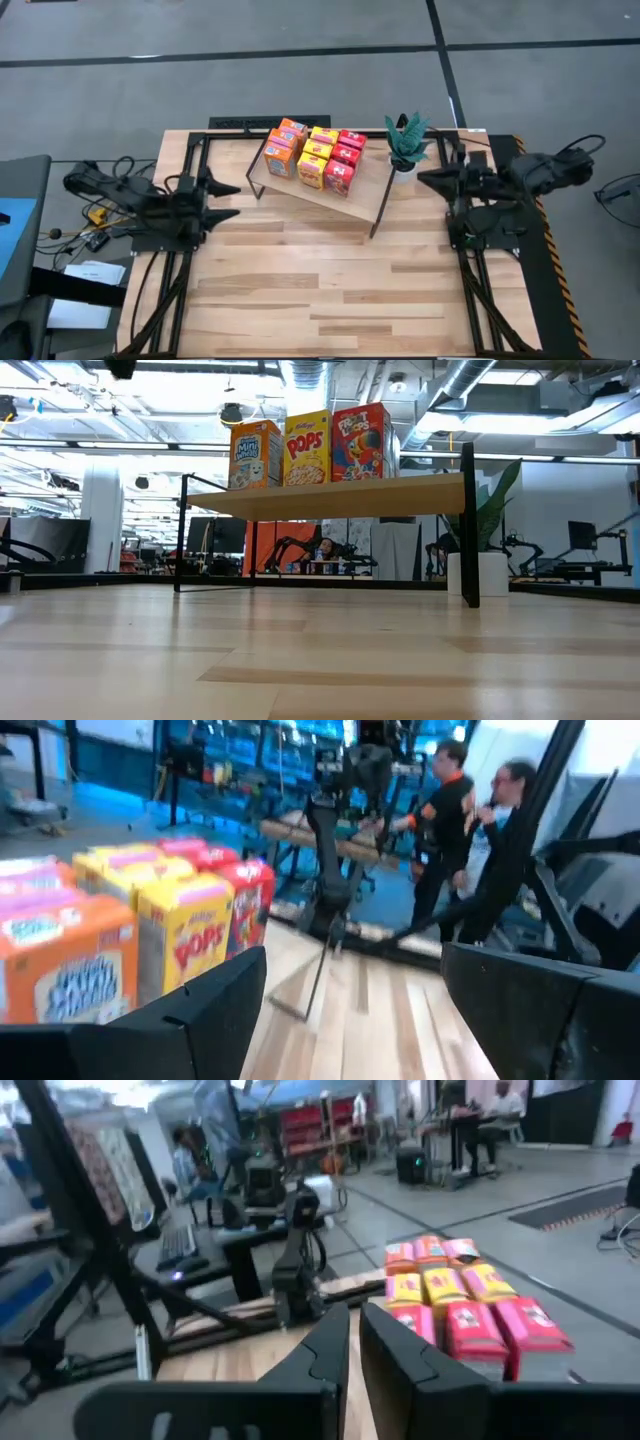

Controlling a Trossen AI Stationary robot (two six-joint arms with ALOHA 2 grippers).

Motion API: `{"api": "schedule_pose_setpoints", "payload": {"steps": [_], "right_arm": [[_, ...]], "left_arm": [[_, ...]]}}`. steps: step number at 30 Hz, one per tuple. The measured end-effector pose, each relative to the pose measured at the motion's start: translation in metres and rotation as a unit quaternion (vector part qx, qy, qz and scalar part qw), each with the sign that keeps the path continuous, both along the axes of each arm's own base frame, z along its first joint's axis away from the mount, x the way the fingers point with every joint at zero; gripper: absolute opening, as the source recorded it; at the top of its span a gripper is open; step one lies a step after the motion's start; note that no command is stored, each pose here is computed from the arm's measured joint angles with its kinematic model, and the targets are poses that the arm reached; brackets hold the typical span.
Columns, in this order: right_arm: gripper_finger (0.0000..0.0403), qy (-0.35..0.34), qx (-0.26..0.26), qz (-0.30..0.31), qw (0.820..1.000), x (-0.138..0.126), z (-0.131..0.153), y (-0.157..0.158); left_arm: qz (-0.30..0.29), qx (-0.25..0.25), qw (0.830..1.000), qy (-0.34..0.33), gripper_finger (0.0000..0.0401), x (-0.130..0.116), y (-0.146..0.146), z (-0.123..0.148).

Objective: Stack cereal on shelf
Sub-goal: Return to home position

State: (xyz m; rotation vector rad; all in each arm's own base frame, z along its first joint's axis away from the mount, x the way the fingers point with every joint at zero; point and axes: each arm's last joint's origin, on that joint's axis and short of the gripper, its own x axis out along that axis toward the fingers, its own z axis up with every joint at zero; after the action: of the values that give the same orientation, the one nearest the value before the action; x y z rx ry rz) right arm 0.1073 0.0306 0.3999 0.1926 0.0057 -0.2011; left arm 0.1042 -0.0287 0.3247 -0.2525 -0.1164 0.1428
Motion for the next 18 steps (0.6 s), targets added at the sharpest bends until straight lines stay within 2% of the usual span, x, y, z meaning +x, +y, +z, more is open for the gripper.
{"api": "schedule_pose_setpoints", "payload": {"steps": [5,8,12,18], "right_arm": [[0.0056,-0.036,0.03,0.003,0.999,-0.014,-0.045,-0.006],[0.0056,-0.059,0.053,0.001,0.997,-0.02,-0.068,-0.009],[0.0056,-0.074,0.071,0.005,0.995,-0.02,-0.104,-0.009],[0.0056,-0.08,0.106,0.008,0.991,-0.016,-0.154,-0.007]], "left_arm": [[-0.008,-0.006,1.0,0.029,0.0293,-0.015,0.006,-0.008],[-0.008,-0.012,0.999,0.038,0.0293,-0.015,0.006,-0.02],[-0.008,-0.029,0.999,0.045,0.0293,-0.006,0.002,-0.053],[-0.024,-0.082,0.995,0.042,0.0293,0.005,-0.004,-0.11]]}}
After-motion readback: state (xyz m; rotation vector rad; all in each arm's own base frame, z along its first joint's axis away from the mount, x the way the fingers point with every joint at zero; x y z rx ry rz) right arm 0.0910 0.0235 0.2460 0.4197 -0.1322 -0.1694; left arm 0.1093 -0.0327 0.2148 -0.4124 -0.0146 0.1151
